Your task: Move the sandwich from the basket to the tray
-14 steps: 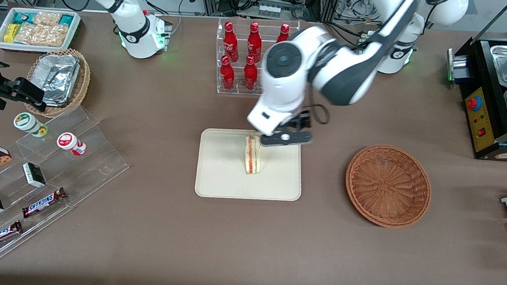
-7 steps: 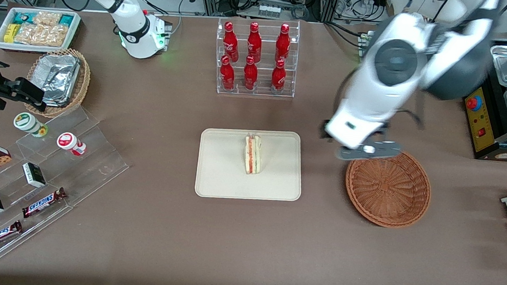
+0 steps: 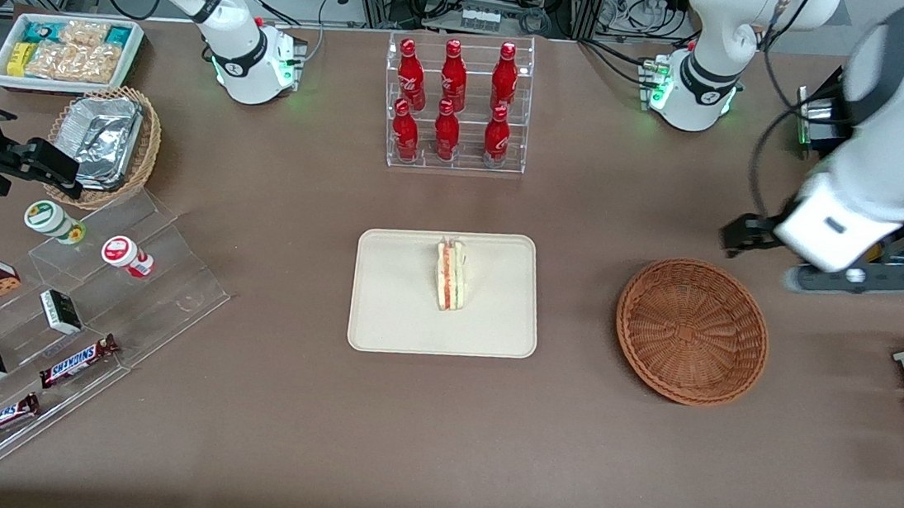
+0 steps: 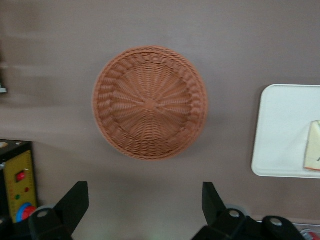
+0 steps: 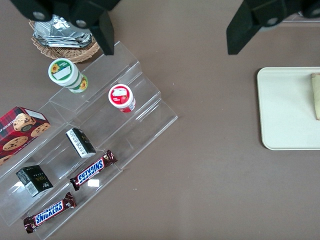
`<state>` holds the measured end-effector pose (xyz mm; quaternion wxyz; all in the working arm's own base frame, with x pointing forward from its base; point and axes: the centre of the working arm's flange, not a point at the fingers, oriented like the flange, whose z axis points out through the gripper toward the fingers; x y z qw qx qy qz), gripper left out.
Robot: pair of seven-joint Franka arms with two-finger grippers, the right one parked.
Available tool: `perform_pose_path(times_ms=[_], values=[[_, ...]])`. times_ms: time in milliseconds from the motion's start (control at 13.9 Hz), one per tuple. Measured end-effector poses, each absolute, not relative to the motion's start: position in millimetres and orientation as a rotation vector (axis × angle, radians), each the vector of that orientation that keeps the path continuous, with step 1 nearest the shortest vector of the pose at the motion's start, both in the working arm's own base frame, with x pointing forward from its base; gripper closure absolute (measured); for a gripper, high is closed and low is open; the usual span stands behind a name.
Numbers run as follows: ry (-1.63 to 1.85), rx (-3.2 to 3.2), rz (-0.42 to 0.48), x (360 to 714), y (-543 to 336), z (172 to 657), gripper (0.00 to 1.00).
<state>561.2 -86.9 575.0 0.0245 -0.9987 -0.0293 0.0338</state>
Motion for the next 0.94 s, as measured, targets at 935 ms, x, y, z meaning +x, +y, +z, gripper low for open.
perform_pose_path(times_ms=[935], values=[[-0.018, -3.105, 0.013, 543, -18, 614, 0.00]])
